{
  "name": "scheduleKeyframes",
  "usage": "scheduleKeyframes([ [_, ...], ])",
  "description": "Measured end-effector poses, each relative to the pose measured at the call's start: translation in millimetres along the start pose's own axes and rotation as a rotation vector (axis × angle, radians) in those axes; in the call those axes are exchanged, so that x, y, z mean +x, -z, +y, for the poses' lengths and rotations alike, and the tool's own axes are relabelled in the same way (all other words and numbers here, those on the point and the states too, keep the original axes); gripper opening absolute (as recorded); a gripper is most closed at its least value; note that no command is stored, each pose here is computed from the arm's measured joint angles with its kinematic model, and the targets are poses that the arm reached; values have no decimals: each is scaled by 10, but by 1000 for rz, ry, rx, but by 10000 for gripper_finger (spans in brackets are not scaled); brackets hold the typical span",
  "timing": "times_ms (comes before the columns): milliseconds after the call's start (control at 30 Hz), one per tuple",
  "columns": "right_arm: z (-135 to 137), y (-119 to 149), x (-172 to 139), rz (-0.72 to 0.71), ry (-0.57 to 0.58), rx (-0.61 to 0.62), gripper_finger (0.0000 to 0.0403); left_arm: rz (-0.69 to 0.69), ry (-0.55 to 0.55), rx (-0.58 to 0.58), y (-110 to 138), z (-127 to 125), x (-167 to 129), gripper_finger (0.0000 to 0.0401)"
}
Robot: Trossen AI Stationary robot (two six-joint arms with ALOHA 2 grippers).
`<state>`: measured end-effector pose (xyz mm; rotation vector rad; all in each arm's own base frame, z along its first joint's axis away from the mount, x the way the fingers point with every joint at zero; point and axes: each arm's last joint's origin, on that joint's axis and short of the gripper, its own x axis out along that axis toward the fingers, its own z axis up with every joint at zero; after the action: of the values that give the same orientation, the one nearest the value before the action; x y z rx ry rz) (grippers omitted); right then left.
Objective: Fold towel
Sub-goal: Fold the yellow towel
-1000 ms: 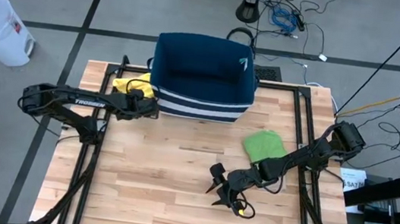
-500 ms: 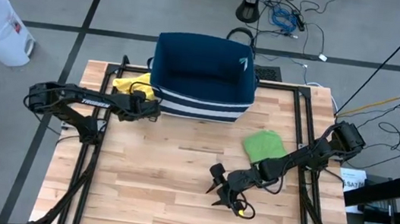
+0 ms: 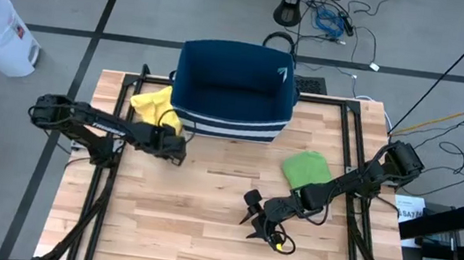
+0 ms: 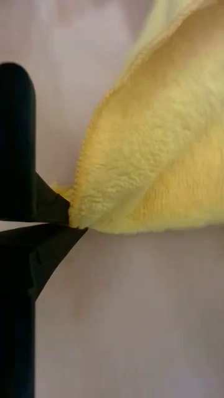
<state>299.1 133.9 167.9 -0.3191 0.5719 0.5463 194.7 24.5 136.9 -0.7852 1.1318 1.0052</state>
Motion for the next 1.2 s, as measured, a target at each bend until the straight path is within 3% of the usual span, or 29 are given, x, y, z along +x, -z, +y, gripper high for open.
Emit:
scheduleKeyframes([
  [133,-1,1,0,1,0,0,207,41,130,28,188,-174,-60,1],
  [367,-6,4,0,3,1,5,207,57,449,62,430,-519,-210,1],
  [700,-11,-4,-1,-3,14,5,207,-192,984,113,506,-944,-623,0],
  [900,-56,11,-5,34,168,36,207,-343,1155,193,459,-1026,-800,0],
  [1067,-104,26,-18,67,341,73,207,-391,1280,309,523,-1064,-925,0],
  [1200,-134,31,-22,67,375,100,207,-397,1335,373,629,-1077,-989,0],
])
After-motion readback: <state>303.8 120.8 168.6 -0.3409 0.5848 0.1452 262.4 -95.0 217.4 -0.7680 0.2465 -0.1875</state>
